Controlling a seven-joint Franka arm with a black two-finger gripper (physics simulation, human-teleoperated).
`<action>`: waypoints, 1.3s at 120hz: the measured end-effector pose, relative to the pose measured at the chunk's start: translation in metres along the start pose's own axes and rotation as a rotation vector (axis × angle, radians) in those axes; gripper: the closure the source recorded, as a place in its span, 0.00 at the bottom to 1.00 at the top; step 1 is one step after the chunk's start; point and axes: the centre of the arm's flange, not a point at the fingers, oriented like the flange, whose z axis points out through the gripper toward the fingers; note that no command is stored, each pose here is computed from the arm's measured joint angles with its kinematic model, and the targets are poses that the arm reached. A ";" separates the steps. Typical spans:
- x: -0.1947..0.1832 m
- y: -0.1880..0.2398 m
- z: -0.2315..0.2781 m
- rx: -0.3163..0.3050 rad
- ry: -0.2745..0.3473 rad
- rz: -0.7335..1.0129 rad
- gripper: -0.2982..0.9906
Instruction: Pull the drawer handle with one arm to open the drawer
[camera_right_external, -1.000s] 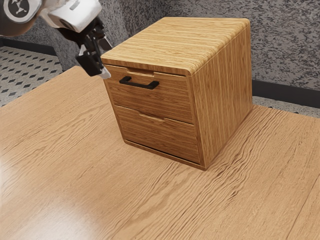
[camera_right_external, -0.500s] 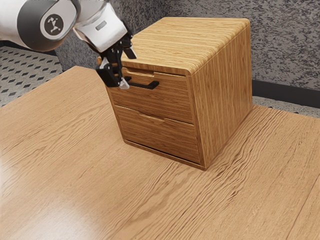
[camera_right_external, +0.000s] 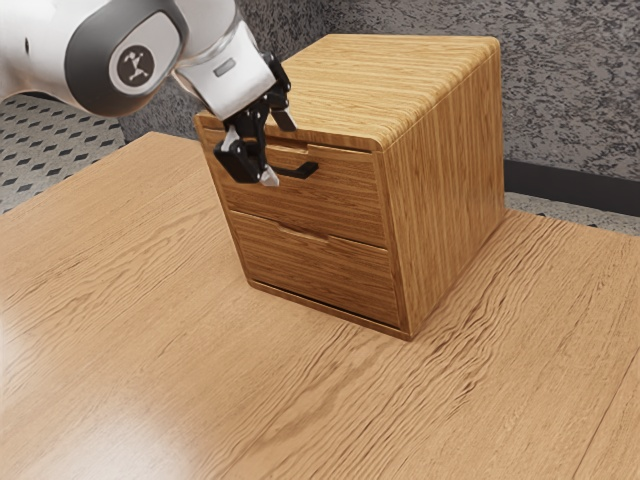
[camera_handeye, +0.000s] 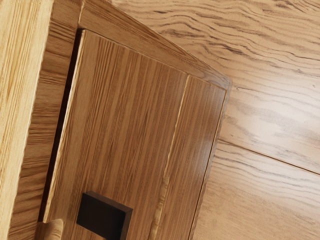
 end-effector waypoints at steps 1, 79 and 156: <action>0.000 0.000 0.000 0.001 0.001 0.001 0.33; 0.000 -0.005 -0.018 0.046 0.017 0.030 0.40; -0.117 -0.025 -0.013 -0.038 -0.101 -0.148 0.39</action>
